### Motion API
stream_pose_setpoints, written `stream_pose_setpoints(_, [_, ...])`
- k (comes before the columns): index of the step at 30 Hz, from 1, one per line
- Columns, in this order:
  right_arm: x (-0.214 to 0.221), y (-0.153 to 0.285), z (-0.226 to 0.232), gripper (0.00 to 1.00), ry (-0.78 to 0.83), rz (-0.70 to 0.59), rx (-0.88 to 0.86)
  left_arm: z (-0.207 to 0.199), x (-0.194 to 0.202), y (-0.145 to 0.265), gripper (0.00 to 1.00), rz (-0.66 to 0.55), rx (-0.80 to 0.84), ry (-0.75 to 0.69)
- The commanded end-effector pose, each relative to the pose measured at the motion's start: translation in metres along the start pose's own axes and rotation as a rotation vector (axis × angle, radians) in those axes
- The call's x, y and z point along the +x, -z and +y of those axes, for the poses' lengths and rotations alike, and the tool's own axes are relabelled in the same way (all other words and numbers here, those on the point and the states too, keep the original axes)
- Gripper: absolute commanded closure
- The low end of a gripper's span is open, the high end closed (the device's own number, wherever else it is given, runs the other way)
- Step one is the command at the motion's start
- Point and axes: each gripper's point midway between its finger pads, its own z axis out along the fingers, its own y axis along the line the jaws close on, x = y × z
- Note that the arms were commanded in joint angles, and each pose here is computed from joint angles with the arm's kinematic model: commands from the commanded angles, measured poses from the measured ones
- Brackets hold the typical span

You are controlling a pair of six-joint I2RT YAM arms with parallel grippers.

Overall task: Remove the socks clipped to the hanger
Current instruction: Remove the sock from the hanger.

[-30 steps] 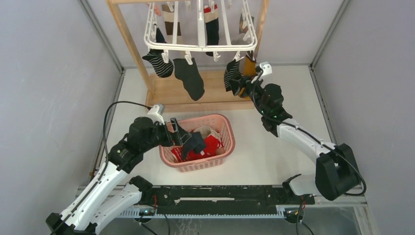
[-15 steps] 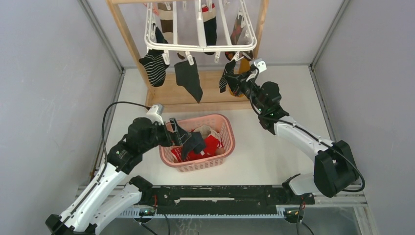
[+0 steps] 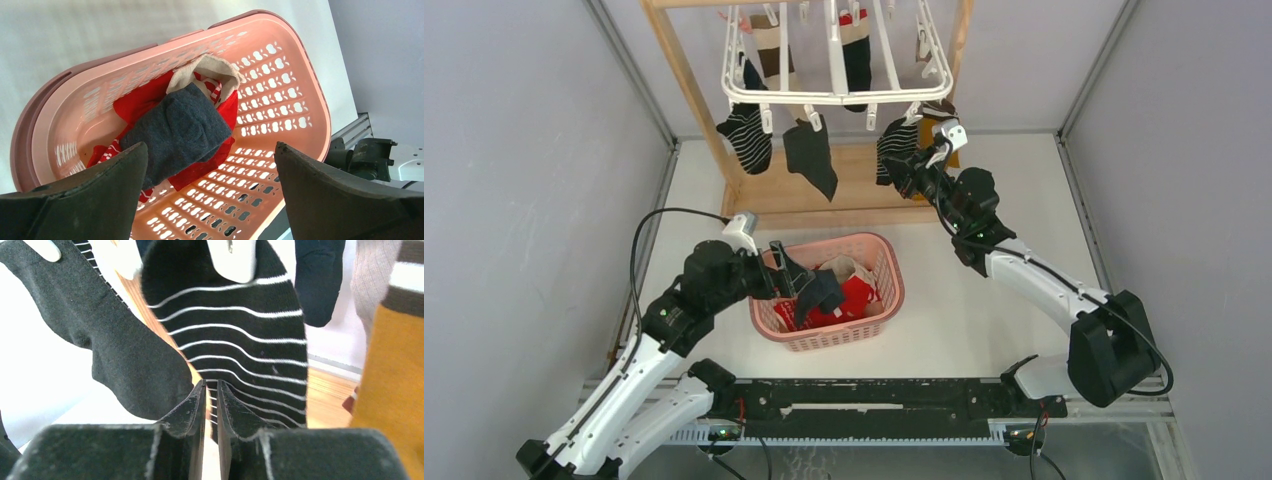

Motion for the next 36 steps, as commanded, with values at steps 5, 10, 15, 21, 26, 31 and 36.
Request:
stream_pose_setpoints(5, [-0.035, 0.012, 0.017, 0.71, 0.022, -0.085, -0.035, -0.024, -0.03, 0.013, 0.0, -0.091, 0.072, -0.013])
stream_pose_setpoints(10, [-0.036, 0.018, 0.015, 0.6, 0.028, -0.074, -0.018, -0.024, -0.03, 0.012, 0.0, -0.088, 0.07, -0.012])
stream_pose_setpoints(15, [-0.034, 0.026, 0.012, 0.56, 0.033, -0.068, -0.003, -0.024, -0.03, 0.011, 0.0, -0.087, 0.073, -0.01])
stream_pose_setpoints(21, [-0.031, 0.034, 0.009, 0.55, 0.031, -0.063, 0.01, -0.026, -0.031, 0.011, 0.0, -0.089, 0.078, -0.009])
stream_pose_setpoints(26, [-0.031, 0.037, 0.007, 0.54, 0.028, -0.06, 0.018, -0.027, -0.032, 0.011, 0.0, -0.091, 0.083, -0.009])
stream_pose_setpoints(31, [-0.032, 0.04, 0.005, 0.53, 0.029, -0.062, 0.026, -0.029, -0.034, 0.011, 0.0, -0.093, 0.087, -0.01])
stream_pose_setpoints(36, [-0.036, 0.044, 0.001, 0.49, 0.028, -0.066, 0.041, -0.03, -0.036, 0.012, 0.0, -0.098, 0.09, -0.01])
